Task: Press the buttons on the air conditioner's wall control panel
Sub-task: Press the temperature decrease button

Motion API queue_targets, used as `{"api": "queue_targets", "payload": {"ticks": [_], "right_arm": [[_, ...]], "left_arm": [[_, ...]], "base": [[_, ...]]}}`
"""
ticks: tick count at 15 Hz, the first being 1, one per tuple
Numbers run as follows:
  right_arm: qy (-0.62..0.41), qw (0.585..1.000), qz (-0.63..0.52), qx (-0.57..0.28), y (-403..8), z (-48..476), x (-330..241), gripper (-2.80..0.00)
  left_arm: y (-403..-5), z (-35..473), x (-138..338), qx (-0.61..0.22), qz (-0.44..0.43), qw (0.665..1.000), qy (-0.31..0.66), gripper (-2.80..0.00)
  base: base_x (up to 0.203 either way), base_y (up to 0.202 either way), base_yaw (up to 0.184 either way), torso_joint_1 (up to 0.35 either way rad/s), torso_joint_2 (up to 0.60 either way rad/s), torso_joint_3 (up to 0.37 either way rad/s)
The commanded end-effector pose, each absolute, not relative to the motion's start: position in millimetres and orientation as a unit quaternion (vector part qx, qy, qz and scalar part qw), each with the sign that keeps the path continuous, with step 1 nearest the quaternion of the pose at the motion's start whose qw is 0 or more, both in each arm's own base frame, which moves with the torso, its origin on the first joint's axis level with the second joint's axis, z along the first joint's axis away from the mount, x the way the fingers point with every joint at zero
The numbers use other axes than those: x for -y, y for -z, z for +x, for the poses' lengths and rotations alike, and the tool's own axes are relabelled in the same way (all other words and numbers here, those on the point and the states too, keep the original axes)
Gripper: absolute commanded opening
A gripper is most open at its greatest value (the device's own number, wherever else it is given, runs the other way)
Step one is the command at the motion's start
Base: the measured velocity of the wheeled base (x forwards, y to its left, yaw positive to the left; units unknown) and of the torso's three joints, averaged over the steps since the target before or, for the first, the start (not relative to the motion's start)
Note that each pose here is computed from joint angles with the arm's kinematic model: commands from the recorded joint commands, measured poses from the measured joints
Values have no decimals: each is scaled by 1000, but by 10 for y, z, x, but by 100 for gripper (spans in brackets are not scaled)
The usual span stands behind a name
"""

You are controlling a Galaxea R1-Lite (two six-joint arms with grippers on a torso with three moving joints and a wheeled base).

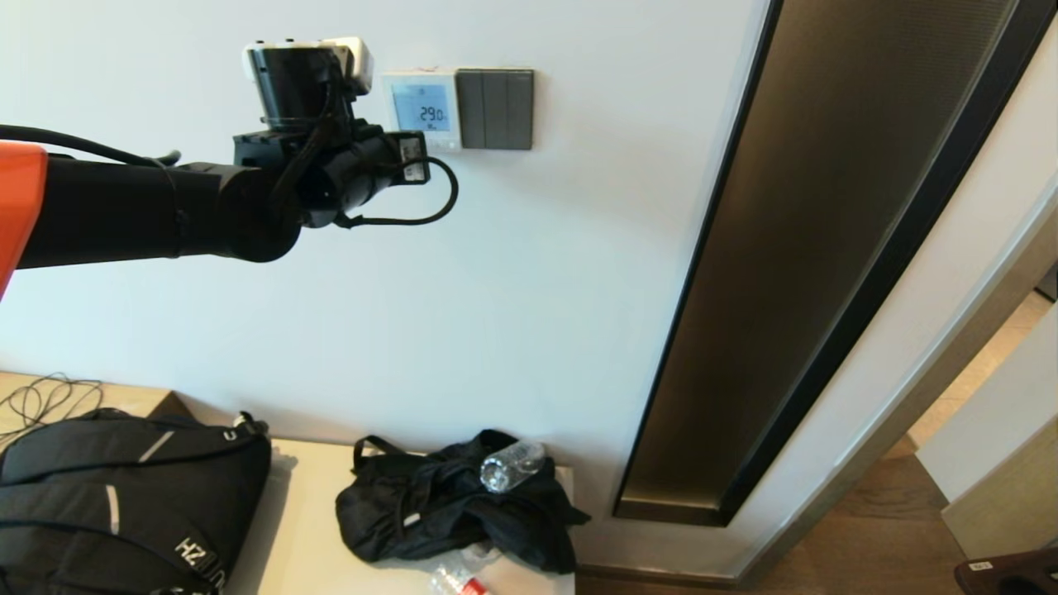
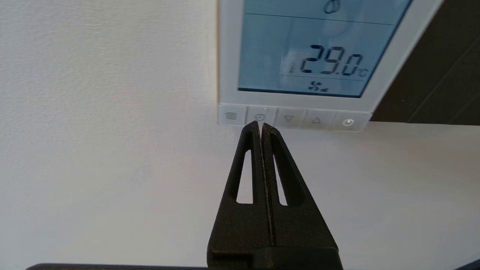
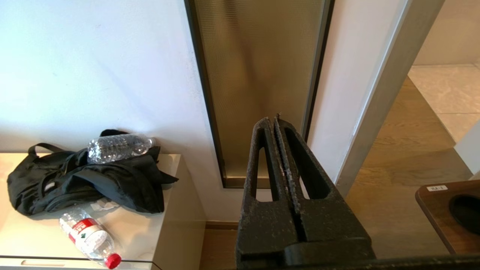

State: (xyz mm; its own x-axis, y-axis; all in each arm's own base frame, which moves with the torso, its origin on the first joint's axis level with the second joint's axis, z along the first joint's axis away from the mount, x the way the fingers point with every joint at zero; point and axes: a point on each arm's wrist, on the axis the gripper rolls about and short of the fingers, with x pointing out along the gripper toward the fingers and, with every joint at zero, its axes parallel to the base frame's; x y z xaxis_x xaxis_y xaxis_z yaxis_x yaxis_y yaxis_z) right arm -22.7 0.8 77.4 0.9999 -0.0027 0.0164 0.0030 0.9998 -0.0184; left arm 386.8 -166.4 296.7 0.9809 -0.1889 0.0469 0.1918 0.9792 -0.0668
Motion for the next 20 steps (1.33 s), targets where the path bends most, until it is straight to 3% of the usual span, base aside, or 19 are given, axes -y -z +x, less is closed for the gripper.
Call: {"api": "queue_targets", "payload": {"ticks": [1, 20], "right_arm": [[1, 1000, -9, 8, -774, -227, -9, -280], [1, 1000, -9, 8, -774, -227, -9, -280]], "left_arm": [[-2941, 3888, 1718, 20, -36, 994, 100, -280], [-2868, 3888, 1959, 12, -33, 992, 123, -280]], "base": [[0, 0, 0, 0, 0, 0], [0, 0, 0, 0, 0, 0]]}}
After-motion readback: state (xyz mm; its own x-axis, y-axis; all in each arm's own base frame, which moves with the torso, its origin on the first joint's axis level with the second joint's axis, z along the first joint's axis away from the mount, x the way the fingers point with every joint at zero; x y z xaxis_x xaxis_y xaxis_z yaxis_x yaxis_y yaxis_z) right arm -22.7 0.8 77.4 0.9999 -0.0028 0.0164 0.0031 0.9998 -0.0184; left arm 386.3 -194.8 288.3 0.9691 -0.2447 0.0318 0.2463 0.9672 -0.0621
